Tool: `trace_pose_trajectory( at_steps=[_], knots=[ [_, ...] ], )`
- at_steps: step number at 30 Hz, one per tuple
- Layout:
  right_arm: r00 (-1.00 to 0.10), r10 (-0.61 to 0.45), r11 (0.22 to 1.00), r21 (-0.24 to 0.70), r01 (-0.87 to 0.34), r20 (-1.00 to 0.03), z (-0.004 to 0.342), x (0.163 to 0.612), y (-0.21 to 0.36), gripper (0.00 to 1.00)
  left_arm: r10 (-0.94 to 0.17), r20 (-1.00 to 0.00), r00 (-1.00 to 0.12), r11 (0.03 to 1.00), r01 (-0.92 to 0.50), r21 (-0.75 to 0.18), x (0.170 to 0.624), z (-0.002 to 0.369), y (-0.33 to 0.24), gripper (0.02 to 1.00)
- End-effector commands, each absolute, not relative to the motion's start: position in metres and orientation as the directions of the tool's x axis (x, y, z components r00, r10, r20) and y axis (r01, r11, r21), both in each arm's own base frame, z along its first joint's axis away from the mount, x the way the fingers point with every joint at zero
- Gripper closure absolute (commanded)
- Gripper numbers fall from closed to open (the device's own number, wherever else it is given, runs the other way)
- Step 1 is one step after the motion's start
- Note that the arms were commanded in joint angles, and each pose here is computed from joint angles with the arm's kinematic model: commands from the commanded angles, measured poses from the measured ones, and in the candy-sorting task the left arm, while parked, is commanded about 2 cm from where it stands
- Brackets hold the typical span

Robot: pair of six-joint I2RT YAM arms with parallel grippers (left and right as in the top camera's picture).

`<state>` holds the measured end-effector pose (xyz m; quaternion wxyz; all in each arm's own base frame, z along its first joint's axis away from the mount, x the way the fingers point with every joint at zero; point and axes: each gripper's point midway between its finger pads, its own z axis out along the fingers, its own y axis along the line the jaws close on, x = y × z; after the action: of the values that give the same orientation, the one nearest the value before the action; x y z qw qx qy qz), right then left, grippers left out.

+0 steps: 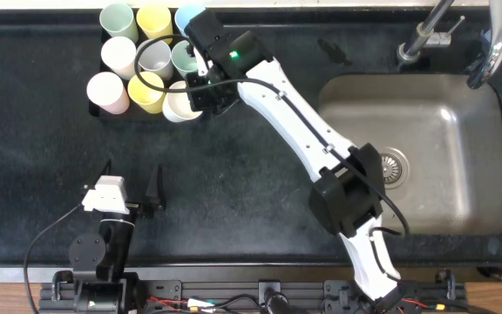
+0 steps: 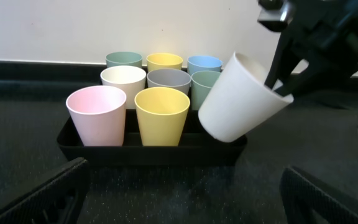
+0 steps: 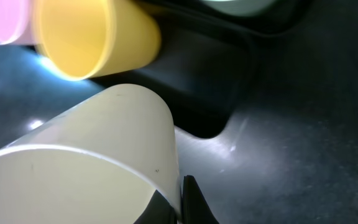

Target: Store Cups

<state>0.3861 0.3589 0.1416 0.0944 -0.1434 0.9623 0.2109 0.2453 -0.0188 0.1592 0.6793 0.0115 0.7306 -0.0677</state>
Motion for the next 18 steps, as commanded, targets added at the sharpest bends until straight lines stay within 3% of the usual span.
trace_pose_trajectory(
  at_steps=[1,6,18],
  knots=[
    [-0.934,-0.168,0.893,0.354,-0.279,-0.315,0.155,0.406,0.358,0.958,-0.078,-0.994,-0.075,0.989,0.119,-0.087,0.245,0.159,-0.021,0.018],
    [-0.936,-0.108,0.897,0.373,-0.237,-0.335,0.154,0.417,0.363,0.961,-0.078,-0.994,-0.075,0.989,0.119,-0.087,0.245,0.16,-0.021,0.018],
    [-0.958,-0.095,0.922,0.34,-0.188,-0.272,0.121,0.418,0.36,0.958,-0.078,-0.994,-0.075,0.989,0.119,-0.087,0.245,0.159,-0.021,0.02]
  ],
)
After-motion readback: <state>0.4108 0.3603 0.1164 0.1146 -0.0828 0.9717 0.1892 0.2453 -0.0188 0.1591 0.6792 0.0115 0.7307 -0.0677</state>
